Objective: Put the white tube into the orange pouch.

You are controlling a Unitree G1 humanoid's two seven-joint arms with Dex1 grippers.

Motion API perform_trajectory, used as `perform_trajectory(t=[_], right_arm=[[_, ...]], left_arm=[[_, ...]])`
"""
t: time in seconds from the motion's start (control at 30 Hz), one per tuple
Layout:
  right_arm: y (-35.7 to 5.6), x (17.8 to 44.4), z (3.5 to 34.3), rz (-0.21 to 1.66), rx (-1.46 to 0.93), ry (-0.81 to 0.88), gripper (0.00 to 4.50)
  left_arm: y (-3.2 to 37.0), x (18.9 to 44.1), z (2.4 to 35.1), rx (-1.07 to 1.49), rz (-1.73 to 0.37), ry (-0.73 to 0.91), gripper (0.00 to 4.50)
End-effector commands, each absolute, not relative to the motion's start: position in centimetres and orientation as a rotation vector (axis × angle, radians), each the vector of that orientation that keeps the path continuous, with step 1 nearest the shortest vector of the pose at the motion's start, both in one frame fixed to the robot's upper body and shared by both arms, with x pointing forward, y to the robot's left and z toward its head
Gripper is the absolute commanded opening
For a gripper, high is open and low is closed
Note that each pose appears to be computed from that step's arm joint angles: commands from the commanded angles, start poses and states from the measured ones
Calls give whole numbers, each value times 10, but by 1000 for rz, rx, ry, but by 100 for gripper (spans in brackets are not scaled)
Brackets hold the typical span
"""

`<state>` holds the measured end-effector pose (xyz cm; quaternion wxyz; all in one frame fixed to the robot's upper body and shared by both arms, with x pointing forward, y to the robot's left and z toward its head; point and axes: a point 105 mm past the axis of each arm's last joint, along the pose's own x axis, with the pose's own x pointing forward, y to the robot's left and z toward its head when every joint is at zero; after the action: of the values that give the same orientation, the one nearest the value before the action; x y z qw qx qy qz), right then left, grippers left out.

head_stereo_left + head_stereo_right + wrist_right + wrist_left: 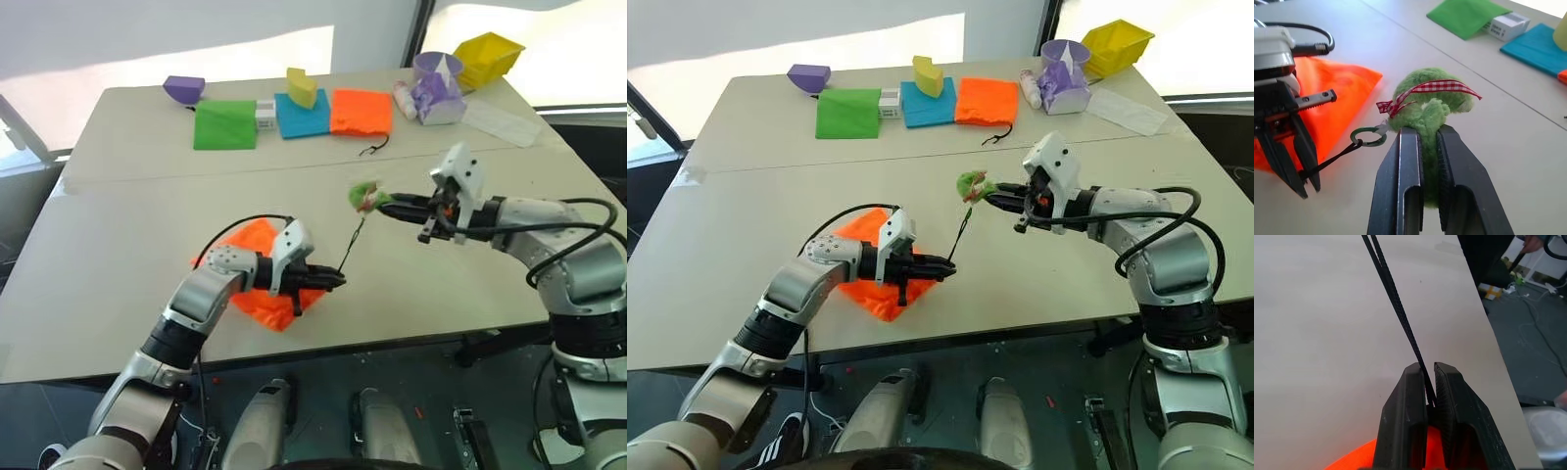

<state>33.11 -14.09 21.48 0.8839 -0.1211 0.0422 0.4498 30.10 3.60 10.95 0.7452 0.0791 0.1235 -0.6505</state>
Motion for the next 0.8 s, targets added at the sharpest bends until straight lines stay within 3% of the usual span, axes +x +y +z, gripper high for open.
perform_trajectory(t=[0.03,0.33,0.57,0.8], right_arm=[[-157,340,256,823,-243,-65,0],[-193,375,281,544,-201,-163,0],[-233,401,284,280,-207,-168,0],[-197,388,255,506,-258,-72,0]], left_arm=[[37,290,106,208,-1481,309,42],[58,274,95,277,-1530,366,42],[67,267,91,253,-1539,410,42],[66,275,97,223,-1509,366,42]])
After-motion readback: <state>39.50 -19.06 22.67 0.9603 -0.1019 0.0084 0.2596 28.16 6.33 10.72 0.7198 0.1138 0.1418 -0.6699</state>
